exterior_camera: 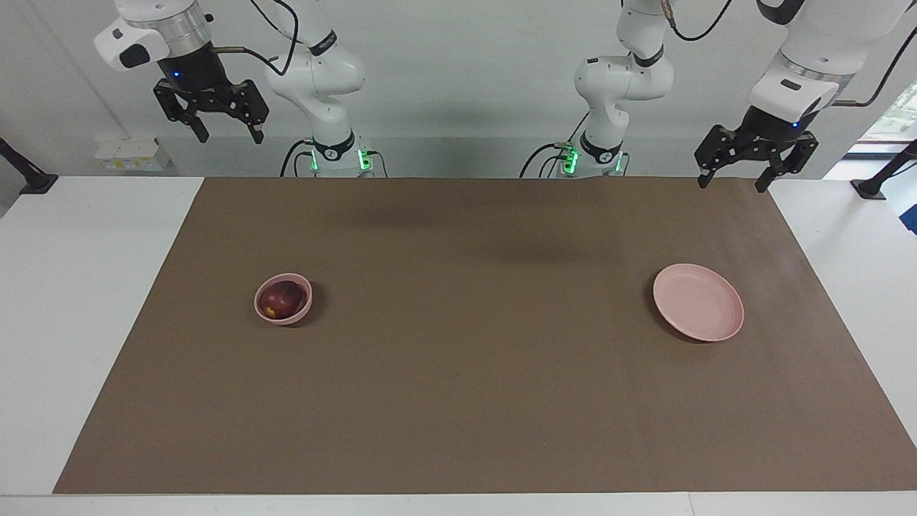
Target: Move apple from plate to bowl
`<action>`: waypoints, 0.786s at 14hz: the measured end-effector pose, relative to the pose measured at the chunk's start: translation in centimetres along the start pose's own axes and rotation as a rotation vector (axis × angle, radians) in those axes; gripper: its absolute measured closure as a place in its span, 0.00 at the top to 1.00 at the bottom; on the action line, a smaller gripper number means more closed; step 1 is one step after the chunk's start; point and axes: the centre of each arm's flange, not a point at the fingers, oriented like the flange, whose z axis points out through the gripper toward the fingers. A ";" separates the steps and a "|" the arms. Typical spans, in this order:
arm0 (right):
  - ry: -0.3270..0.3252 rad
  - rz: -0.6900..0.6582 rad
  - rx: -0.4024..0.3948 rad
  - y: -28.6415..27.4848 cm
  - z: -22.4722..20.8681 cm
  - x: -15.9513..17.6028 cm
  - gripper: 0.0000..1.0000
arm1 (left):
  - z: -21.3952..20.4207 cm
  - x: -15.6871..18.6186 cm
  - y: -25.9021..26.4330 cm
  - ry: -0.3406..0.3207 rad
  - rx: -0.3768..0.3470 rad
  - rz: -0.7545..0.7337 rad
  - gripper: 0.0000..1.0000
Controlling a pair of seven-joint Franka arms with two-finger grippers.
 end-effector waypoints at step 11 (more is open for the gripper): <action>0.001 0.017 -0.001 0.8 0.3 0.2 1.00 | -0.1 -1.9 -0.4 -0.100 0.000 -0.010 1.00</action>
